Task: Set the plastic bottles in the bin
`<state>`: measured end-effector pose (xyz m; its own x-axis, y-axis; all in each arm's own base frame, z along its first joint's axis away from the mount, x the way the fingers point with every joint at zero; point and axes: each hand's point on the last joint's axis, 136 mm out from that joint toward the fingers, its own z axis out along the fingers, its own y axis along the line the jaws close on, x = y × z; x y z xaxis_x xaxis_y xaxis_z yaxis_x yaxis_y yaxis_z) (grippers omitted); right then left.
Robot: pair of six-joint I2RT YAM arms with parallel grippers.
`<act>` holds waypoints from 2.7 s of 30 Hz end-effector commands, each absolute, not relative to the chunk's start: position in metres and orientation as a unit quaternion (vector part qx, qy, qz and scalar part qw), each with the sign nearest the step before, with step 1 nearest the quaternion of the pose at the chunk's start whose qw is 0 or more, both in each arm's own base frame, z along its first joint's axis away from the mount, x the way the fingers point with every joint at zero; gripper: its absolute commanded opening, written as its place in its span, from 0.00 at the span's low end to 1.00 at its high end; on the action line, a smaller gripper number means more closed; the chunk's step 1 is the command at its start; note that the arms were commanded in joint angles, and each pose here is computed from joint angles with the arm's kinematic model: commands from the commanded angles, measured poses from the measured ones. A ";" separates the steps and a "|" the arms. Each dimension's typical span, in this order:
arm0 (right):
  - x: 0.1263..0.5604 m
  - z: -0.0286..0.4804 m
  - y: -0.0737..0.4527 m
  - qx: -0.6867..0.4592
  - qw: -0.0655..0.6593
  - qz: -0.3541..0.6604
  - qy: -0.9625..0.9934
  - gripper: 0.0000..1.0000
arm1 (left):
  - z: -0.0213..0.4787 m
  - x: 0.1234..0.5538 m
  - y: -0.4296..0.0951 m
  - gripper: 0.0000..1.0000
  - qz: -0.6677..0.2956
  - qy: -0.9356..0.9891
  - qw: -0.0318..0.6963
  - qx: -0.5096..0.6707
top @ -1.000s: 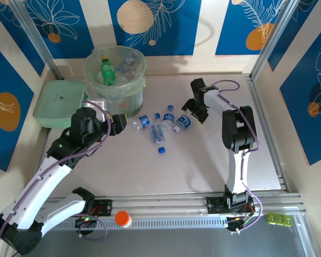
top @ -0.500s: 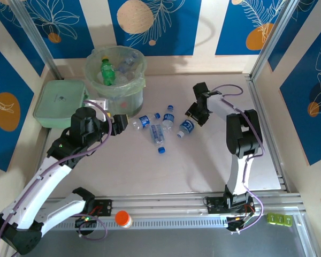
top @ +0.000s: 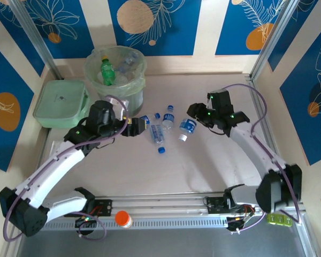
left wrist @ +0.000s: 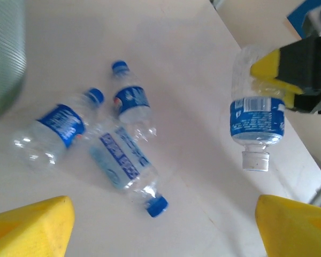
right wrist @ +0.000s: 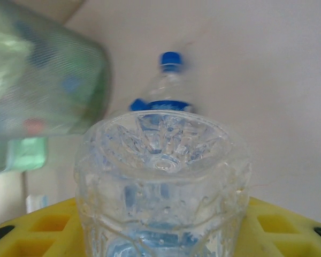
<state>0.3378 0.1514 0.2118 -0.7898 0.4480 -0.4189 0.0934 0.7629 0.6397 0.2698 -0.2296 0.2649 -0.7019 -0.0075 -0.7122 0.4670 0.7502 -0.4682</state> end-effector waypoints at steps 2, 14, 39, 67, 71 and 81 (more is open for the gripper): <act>0.312 0.252 0.169 0.081 0.324 0.380 0.862 0.48 | 0.298 0.251 -0.278 0.90 -0.390 0.834 0.347 0.177; 0.247 0.329 0.180 -0.010 0.379 0.477 0.793 0.47 | 0.328 0.231 -0.348 1.00 -0.496 0.784 0.305 0.216; 0.217 0.388 0.184 -0.023 0.402 0.565 0.720 0.47 | 0.364 0.175 -0.399 0.95 -0.622 0.670 0.261 0.310; 0.218 0.378 0.161 -0.009 0.468 0.453 0.759 0.85 | 0.377 0.250 -0.325 0.47 -0.530 0.740 0.351 0.220; 0.220 0.371 0.161 -0.013 0.461 0.443 0.769 0.85 | 0.389 0.284 -0.288 0.43 -0.463 0.772 0.393 0.186; 0.226 0.354 0.157 -0.011 0.458 0.418 0.784 0.85 | 0.420 0.381 -0.216 0.38 -0.344 0.821 0.448 0.076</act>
